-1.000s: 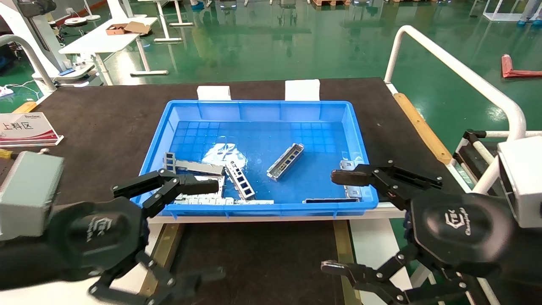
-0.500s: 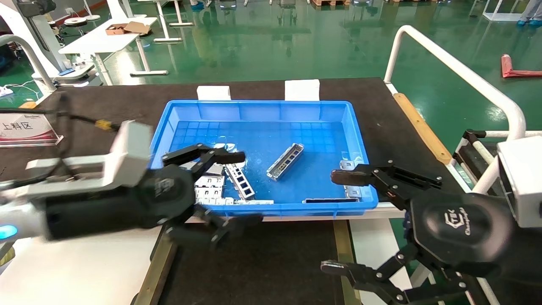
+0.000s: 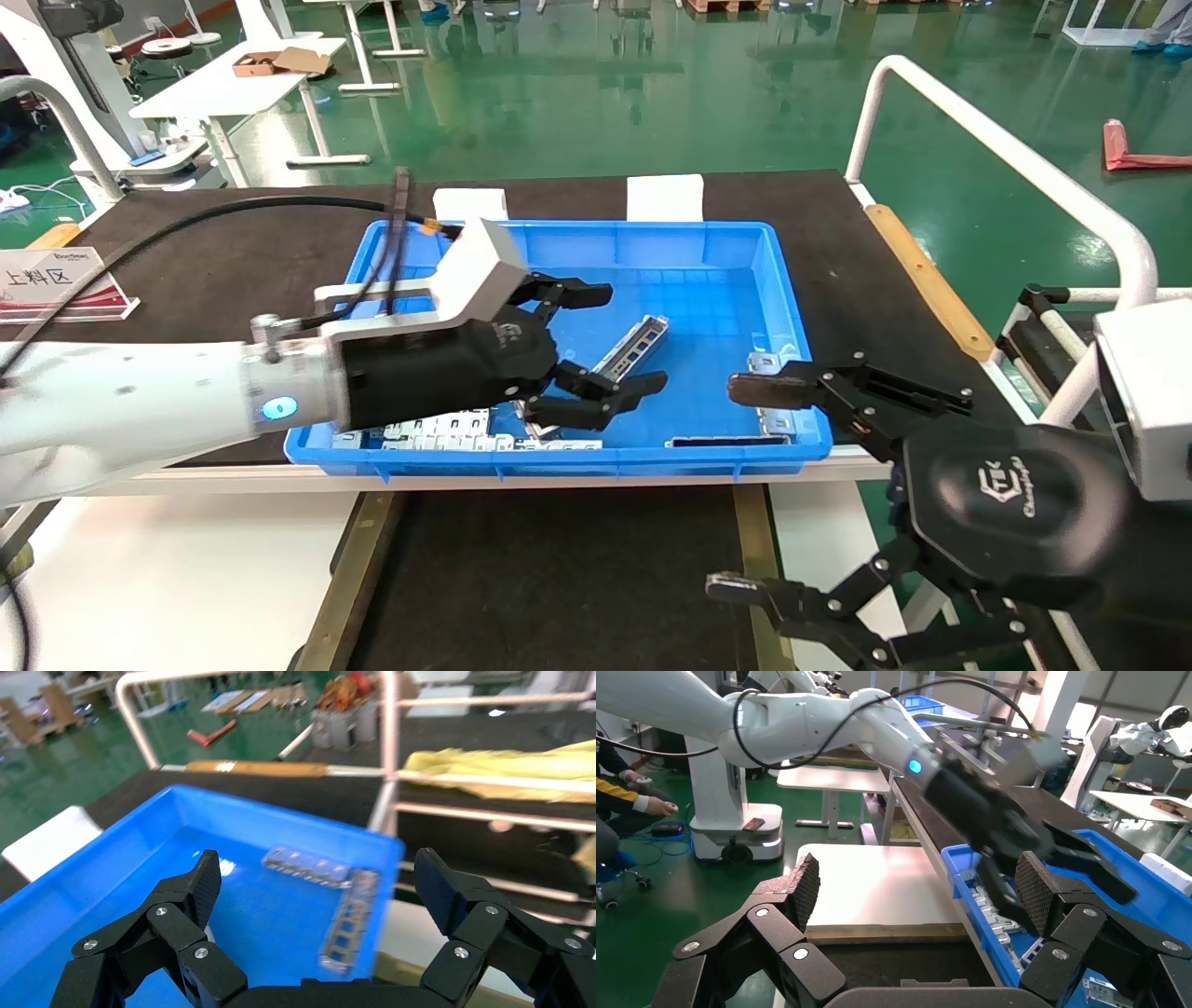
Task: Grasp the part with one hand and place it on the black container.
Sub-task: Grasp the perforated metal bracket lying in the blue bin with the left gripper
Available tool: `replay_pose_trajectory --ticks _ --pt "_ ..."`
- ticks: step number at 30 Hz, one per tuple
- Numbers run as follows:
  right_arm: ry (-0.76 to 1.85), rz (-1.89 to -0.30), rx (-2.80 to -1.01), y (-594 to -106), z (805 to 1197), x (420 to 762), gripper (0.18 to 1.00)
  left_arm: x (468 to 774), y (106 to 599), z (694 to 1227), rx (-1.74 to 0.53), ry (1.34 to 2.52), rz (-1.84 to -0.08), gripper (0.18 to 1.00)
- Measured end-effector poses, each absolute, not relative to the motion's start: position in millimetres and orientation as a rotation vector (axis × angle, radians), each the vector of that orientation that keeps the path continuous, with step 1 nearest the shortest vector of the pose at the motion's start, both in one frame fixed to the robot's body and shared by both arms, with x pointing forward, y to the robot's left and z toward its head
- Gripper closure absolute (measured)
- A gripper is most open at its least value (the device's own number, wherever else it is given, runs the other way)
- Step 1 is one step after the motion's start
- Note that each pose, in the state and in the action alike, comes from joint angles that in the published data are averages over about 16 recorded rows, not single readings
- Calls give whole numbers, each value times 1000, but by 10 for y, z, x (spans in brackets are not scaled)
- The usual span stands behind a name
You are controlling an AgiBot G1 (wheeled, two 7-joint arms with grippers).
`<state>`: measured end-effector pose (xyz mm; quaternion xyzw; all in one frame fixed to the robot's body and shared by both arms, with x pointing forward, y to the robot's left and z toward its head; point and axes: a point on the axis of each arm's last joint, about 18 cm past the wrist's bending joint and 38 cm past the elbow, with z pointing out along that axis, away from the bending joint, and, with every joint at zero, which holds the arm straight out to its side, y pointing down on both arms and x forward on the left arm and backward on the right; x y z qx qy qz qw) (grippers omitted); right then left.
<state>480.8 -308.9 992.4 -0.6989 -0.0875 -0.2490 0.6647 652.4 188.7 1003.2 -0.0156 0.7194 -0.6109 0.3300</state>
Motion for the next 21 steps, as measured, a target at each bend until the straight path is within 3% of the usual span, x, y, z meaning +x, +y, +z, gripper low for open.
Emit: replay_pose_trajectory --ticks 11,21 --pt "-198 -562 -1579 -3089 9924 4808 178 7132 1522 9900 -185 1865 -1497 184" --pt "-198 -562 -1579 -3089 9924 4808 178 7415 1378 9711 -287 1848 -1427 184"
